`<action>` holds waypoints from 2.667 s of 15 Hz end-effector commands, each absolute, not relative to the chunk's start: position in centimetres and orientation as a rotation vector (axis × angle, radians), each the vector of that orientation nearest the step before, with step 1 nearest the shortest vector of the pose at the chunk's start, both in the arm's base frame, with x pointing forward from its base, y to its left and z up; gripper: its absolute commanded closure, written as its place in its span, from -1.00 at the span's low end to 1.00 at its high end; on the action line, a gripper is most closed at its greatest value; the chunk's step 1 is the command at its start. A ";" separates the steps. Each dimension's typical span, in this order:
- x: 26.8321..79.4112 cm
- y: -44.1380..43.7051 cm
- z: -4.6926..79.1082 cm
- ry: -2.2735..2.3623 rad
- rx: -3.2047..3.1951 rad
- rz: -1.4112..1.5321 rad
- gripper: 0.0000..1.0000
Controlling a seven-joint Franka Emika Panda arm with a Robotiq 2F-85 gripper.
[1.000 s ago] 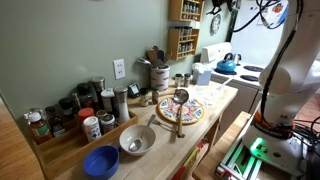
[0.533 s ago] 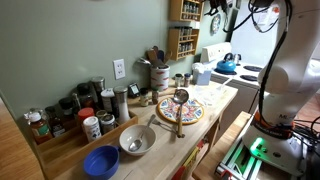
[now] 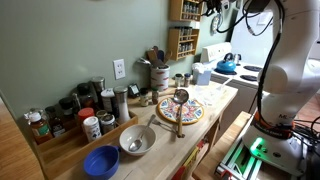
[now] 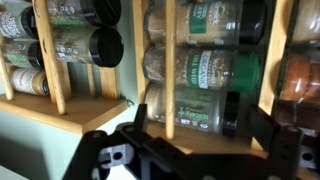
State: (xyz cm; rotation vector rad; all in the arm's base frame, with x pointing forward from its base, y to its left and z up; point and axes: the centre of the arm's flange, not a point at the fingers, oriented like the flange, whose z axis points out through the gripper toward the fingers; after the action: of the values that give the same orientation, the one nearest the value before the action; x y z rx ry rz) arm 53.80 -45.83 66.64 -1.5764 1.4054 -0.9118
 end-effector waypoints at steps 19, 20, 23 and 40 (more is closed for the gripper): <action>55.3 -47.3 65.3 1.460 -1.593 -0.912 -1.00; 55.0 -47.5 65.4 1.460 -1.608 -0.913 -1.00; 54.1 -47.7 65.5 1.464 -1.644 -0.922 -1.00; 52.8 -46.6 65.6 1.462 -1.857 -0.937 -1.00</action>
State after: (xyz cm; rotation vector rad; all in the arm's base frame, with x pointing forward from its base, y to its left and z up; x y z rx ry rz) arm 53.56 -47.07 67.37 -1.7741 1.4504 -0.9821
